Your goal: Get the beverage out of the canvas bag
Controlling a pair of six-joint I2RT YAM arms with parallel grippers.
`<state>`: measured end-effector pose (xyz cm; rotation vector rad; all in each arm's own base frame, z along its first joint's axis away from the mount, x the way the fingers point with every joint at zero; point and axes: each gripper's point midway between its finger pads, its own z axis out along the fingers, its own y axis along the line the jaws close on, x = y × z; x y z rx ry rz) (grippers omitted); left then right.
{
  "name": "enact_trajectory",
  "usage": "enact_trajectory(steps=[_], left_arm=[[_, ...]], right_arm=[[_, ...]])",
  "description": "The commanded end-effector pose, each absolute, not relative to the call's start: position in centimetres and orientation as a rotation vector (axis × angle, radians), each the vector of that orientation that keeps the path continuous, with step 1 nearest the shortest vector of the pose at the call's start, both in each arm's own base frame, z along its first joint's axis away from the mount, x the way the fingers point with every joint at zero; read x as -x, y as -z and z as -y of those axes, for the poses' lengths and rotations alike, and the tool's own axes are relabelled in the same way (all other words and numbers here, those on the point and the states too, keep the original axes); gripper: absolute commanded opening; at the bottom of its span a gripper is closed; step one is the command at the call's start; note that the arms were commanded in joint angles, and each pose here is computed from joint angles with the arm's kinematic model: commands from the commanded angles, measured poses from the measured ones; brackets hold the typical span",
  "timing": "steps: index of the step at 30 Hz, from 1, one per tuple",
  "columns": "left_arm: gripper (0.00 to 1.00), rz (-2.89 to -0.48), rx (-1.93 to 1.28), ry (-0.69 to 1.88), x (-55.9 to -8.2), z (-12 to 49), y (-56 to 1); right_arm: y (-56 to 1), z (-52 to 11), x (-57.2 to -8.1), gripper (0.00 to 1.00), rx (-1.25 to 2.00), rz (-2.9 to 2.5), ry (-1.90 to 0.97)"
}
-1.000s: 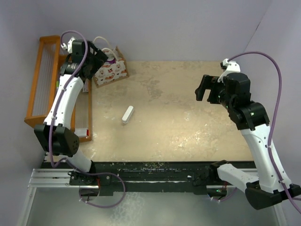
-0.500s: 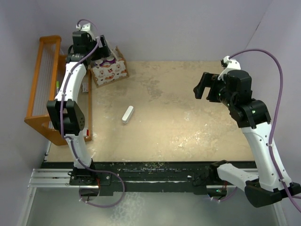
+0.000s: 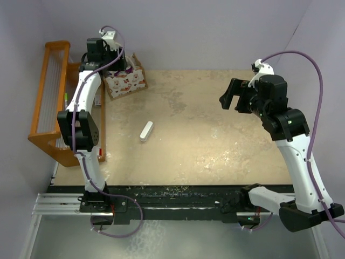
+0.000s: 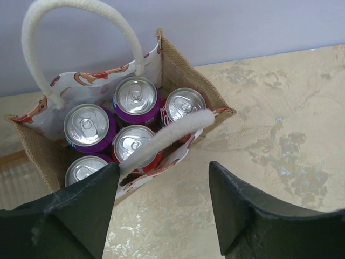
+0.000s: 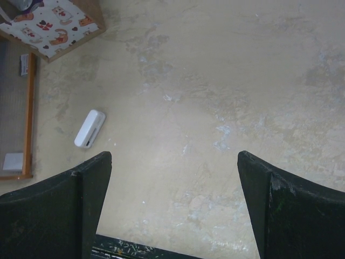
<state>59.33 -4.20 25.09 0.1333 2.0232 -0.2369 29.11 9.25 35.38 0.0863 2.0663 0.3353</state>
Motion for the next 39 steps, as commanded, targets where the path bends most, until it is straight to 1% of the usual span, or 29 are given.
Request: enact_trajectory(steps=[1,4,8,13,19,20,29,33,39], left_arm=[[0.61,-1.93,-0.186,0.324,-60.0,5.4,-28.0],[0.45,-1.928,-0.171,0.46,-59.6,7.3,-28.2],[0.3,-1.959,-0.204,0.611,-58.2,10.6,-27.9],[0.14,-1.986,-0.252,0.659,-56.2,13.7,-27.8],[0.01,-1.977,-0.354,0.741,-54.0,19.5,-28.7],[0.0,-1.979,-0.361,0.76,-53.8,20.3,-28.8],[0.0,-1.993,-0.47,0.963,-50.2,28.7,-29.6],[0.0,-2.007,-0.547,1.03,-47.1,32.6,-29.6],[0.0,-2.052,-0.667,1.098,-41.0,37.3,-28.6]], right_arm=[[-37.3,-9.7,-29.3,1.0,-0.067,-2.02,-0.364],[-37.3,-9.9,-29.5,1.0,-0.061,-2.021,-0.371],[-37.3,-9.8,-29.6,1.0,-0.062,-2.017,-0.366],[-37.0,-9.8,-29.3,1.0,-0.068,-2.012,-0.371],[-36.6,-9.6,-28.8,1.0,-0.069,-2.018,-0.372],[-36.5,-9.6,-28.7,1.0,-0.069,-2.019,-0.373],[-35.8,-9.5,-28.0,1.0,-0.081,-2.031,-0.38],[-35.5,-9.4,-27.7,1.0,-0.089,-2.034,-0.383],[-35.2,-9.0,-27.4,1.0,-0.11,-2.034,-0.367]])
